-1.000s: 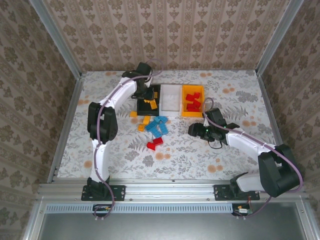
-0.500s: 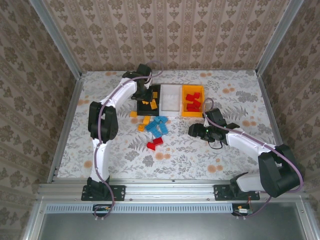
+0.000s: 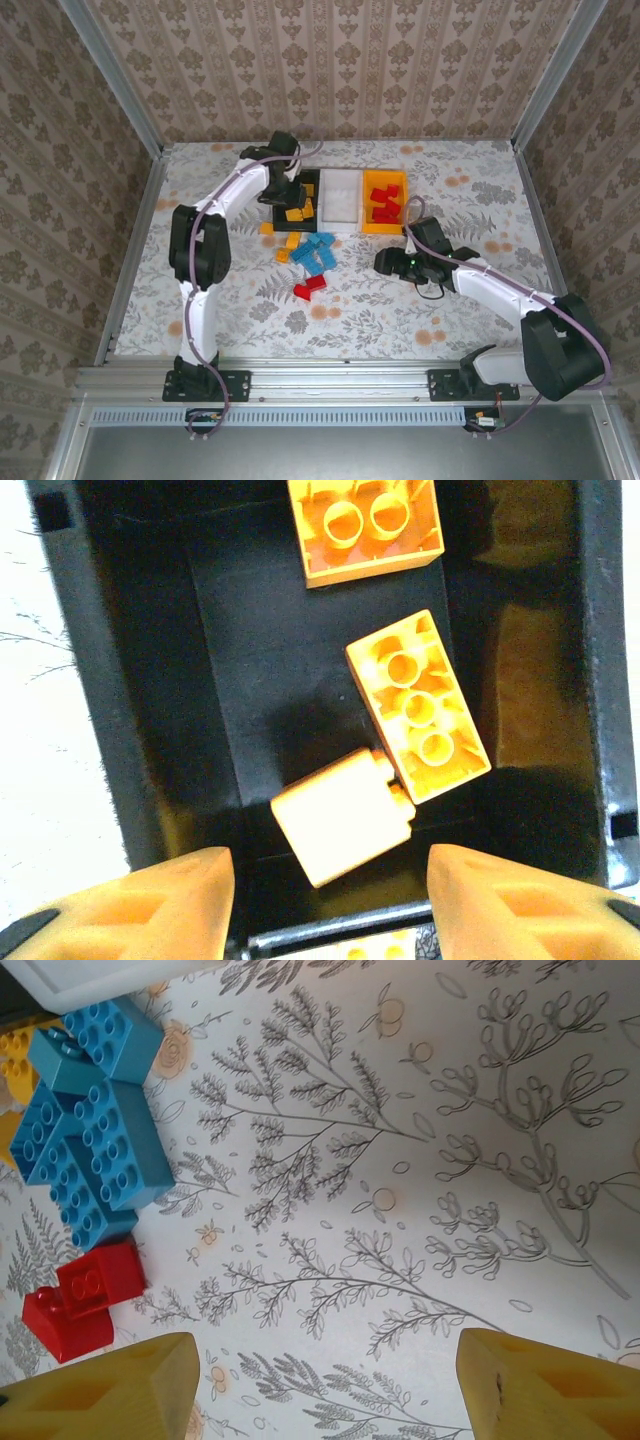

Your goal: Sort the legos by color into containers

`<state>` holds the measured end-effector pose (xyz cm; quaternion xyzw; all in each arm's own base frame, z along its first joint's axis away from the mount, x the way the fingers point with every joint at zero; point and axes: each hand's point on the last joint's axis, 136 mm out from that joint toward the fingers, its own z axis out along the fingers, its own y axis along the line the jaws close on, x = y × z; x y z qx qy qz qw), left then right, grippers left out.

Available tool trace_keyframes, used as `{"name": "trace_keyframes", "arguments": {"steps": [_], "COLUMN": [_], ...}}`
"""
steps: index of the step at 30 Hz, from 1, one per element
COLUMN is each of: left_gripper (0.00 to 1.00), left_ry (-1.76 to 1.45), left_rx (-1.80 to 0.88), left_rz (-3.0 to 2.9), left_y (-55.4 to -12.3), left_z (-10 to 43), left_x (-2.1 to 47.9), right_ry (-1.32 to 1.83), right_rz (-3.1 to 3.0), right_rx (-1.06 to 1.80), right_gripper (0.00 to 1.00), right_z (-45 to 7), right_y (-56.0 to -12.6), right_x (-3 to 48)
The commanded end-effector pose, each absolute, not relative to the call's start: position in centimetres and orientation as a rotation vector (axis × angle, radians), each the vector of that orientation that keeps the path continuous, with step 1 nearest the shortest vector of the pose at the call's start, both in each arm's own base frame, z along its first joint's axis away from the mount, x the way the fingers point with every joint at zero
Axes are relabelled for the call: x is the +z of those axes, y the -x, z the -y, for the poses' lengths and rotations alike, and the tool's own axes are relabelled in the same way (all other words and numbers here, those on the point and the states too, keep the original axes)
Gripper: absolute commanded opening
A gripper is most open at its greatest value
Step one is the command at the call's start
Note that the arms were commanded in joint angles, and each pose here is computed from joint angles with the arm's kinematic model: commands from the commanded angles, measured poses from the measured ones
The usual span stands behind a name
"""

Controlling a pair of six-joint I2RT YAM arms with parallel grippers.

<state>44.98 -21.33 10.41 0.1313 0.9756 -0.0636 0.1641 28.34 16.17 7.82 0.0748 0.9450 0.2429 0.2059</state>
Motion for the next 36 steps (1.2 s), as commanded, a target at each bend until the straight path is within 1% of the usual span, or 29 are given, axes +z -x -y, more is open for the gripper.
{"name": "trace_keyframes", "arguments": {"steps": [1,8,11,13,17,21,25,33,36], "left_gripper": [0.59,0.69,0.73,0.77,0.84,0.88,0.91,0.99,1.00], "left_ry": [-0.343,-0.281,-0.229,-0.198,-0.142,-0.115,-0.094,-0.057,-0.055], "left_rx": [-0.233,-0.336,-0.394,-0.436,-0.525,-0.545,-0.548,-0.576,-0.586], "left_rz": [-2.726,-2.641,-2.628,-2.616,-2.598,-2.590,-2.589,-2.577,-2.575], "left_y": [-44.5,-40.9,-38.4,-36.6,-33.3,-30.7,-29.1,-28.0,-27.9], "left_z": [20.8,19.6,18.5,17.8,17.1,16.0,14.9,13.8,13.8], "left_x": [13.6,16.6,16.7,16.7,16.3,15.9,15.5,15.2,15.2], "right_ry": [-0.139,0.064,0.165,0.239,0.316,0.305,0.283,0.163,0.145], "right_rz": [-2.622,-2.682,-2.712,-2.733,-2.780,-2.809,-2.834,-2.892,-2.894], "right_rx": [0.691,0.749,0.767,0.757,0.714,0.708,0.681,0.529,0.497], "right_gripper": [0.70,0.70,0.70,0.70,0.69,0.69,0.69,0.66,0.65], "right_z": [-17.4,-23.4,-26.6,-28.7,-31.4,-32.6,-33.3,-32.5,-32.4], "right_y": [-28.2,-26.6,-25.8,-25.4,-25.4,-26.1,-26.7,-27.9,-28.3], "right_x": [9.2,8.5,7.9,7.5,6.3,5.3,4.4,2.7,2.6]}}
